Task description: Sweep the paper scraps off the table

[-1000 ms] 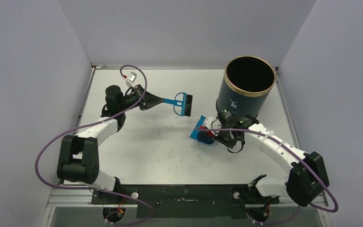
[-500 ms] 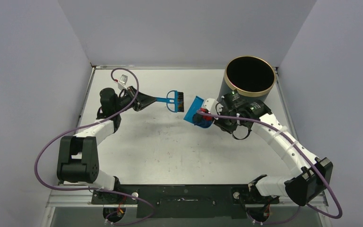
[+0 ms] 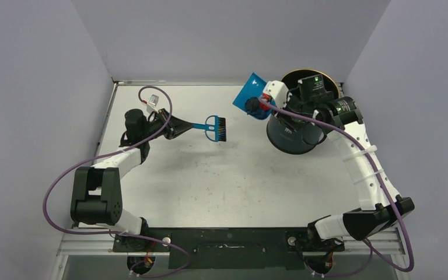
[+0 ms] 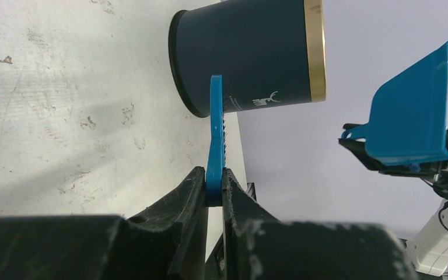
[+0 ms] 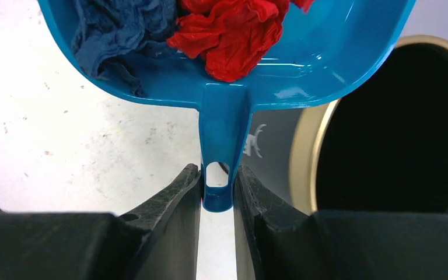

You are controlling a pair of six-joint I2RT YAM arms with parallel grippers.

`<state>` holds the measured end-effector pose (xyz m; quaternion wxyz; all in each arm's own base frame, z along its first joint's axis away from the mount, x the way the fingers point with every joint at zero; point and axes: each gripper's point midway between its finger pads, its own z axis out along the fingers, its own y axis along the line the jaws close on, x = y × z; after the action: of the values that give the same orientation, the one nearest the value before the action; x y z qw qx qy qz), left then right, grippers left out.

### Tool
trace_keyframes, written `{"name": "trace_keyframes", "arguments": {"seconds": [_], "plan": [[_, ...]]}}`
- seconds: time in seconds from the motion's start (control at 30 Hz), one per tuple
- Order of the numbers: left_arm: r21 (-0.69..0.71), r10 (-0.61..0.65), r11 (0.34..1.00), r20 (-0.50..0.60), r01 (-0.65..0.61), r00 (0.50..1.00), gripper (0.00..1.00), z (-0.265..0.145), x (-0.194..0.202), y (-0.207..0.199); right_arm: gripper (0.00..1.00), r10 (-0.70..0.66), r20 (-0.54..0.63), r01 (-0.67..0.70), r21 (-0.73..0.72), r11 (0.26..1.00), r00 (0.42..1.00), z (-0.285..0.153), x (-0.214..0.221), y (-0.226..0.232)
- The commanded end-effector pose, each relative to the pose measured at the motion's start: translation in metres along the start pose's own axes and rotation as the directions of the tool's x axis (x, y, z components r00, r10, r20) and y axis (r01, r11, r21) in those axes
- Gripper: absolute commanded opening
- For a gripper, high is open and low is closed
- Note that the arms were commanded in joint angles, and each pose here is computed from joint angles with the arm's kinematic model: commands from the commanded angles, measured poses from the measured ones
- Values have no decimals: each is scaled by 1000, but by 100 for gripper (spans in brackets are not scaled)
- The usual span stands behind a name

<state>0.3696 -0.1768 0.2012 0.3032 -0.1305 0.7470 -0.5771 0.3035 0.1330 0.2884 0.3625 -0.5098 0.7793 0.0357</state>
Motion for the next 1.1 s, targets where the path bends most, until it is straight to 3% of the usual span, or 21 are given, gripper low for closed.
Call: {"name": "trace_keyframes", "arguments": {"seconds": [0.0, 0.37, 0.67, 0.83, 1.07], "plan": [[27, 60, 998, 6, -60, 998, 0, 5, -7, -13, 5, 46, 17, -46, 1, 999, 999, -16, -6, -15], [-29, 128, 991, -53, -130, 990, 0, 11, 12, -18, 5, 167, -79, -140, 272, 952, 983, -62, 31, -77], [-46, 204, 977, -114, -210, 972, 0, 16, 31, -28, 5, 249, -277, -110, 435, 894, 928, -89, 84, -111], [-58, 242, 966, -139, -252, 960, 0, 17, 40, -31, 5, 259, -436, -9, 498, 867, 862, -108, 111, -133], [-47, 243, 967, -148, -252, 959, 0, 17, 44, -35, 5, 261, -689, 259, 554, 791, 676, -143, 124, -184]]}}
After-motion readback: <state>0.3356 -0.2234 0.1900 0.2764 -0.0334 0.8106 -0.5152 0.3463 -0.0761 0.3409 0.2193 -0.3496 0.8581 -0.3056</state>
